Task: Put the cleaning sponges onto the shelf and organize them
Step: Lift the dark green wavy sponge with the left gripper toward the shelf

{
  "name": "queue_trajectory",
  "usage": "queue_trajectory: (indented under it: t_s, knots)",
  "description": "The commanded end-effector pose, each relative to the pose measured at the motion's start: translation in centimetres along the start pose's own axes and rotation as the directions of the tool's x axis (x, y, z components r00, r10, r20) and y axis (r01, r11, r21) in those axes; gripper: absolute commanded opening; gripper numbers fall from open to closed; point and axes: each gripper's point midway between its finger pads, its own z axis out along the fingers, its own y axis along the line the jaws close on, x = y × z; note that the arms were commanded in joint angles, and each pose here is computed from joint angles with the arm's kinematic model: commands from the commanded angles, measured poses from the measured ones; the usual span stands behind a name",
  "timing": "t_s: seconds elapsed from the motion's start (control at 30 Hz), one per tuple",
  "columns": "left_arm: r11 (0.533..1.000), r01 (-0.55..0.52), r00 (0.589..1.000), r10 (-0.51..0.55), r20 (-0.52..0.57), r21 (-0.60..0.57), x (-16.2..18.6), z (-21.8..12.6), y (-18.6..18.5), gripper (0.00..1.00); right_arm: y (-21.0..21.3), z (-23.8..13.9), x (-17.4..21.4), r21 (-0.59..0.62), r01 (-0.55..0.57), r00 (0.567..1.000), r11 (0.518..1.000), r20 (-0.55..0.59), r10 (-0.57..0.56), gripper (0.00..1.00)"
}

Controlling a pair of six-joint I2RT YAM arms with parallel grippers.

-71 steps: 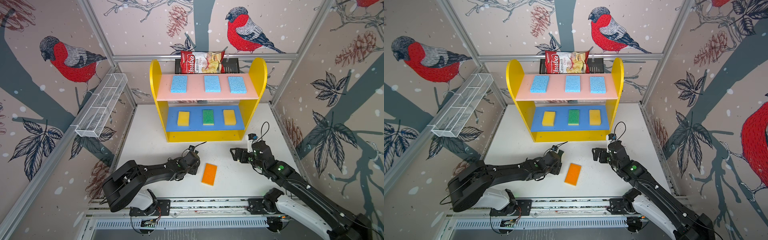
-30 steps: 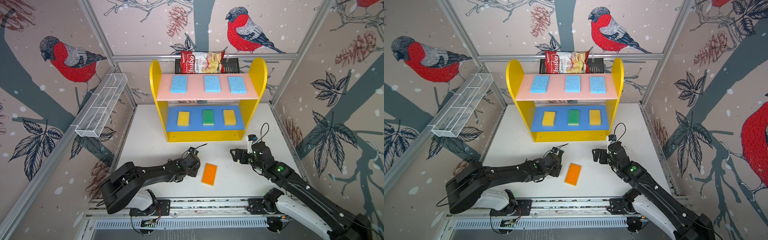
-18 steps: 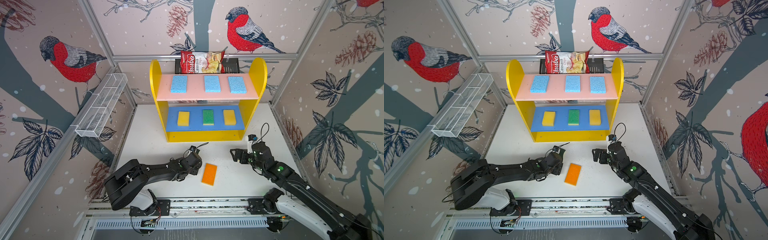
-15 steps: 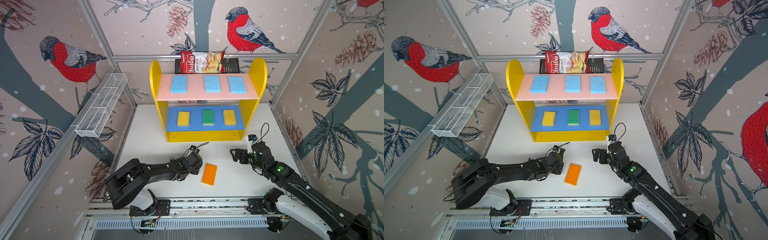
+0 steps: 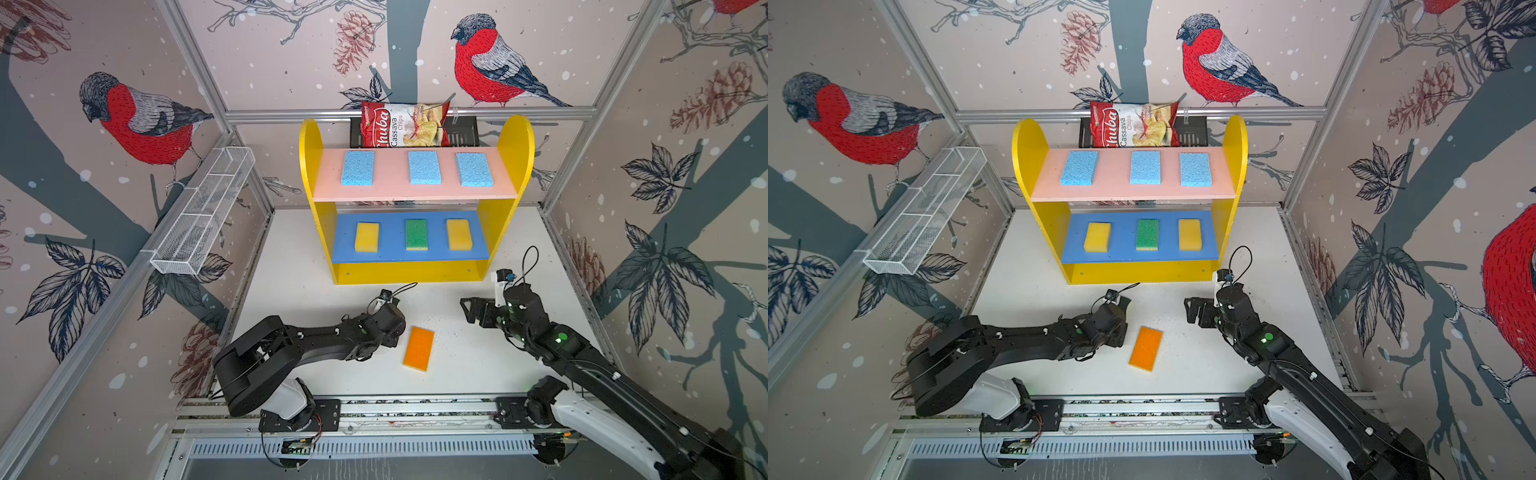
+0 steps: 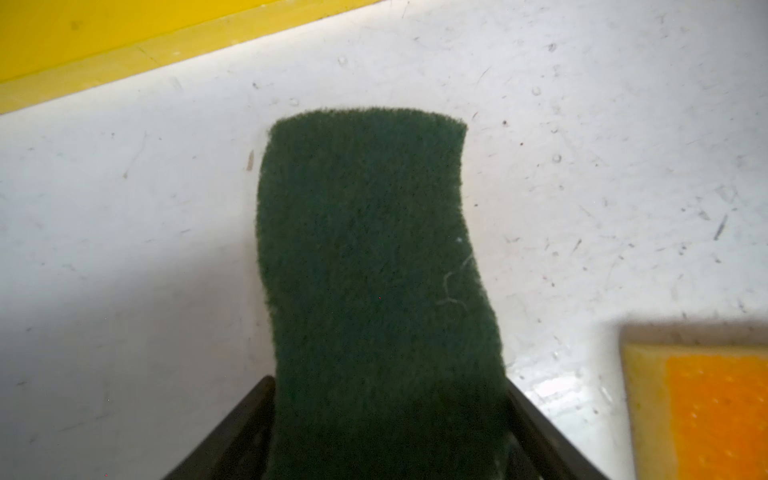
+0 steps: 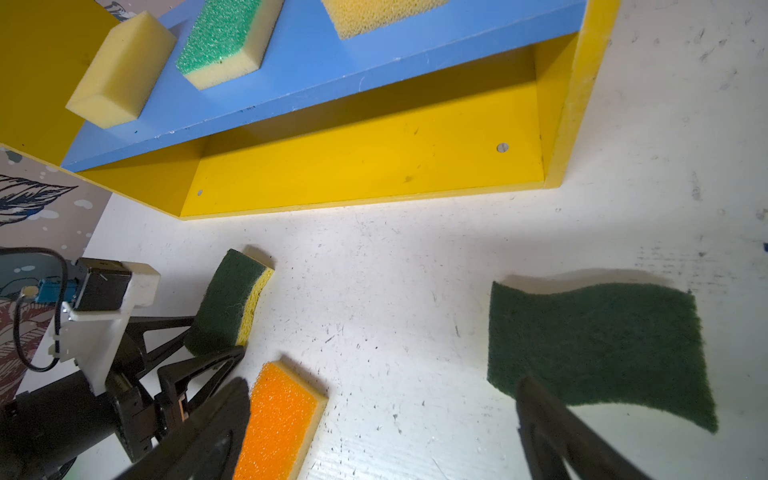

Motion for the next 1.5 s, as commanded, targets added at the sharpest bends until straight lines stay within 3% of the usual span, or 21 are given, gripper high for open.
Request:
queue_trajectory:
  t_s: [0.0,0.2,0.33,0.67,0.93,1.47]
  knots:
    - [1.000,-0.023,0.989,0.024,-0.149,0.007,3.9,-0.5,0.9,0.80,0.3,0.0,-0.5,-0.016,-0.007,1.000,1.000,0.021,0.008,0.99]
    - [0.999,-0.047,0.988,0.048,-0.146,0.009,3.7,-0.3,0.7,0.76,0.3,0.1,-0.5,-0.017,-0.005,1.000,1.000,0.021,0.005,1.00]
    - [0.997,-0.072,0.985,0.067,-0.157,-0.024,3.3,0.2,0.9,0.83,0.3,0.0,-0.4,-0.017,-0.005,1.000,1.000,0.023,0.005,0.99]
    - [0.995,-0.097,0.980,0.088,-0.179,-0.039,3.4,0.9,0.7,0.82,0.3,-0.1,-0.5,-0.018,-0.006,1.000,1.000,0.028,0.006,1.00]
    - [0.995,-0.090,0.984,0.083,-0.159,-0.034,3.1,0.7,0.7,0.70,0.2,-0.1,-0.5,-0.015,-0.006,1.000,1.000,0.030,0.006,1.00]
    - [0.985,0.072,0.997,-0.070,0.015,-0.159,-0.3,-1.6,4.2,0.69,1.0,0.2,-0.5,-0.058,-0.003,1.000,0.998,0.031,0.005,0.99]
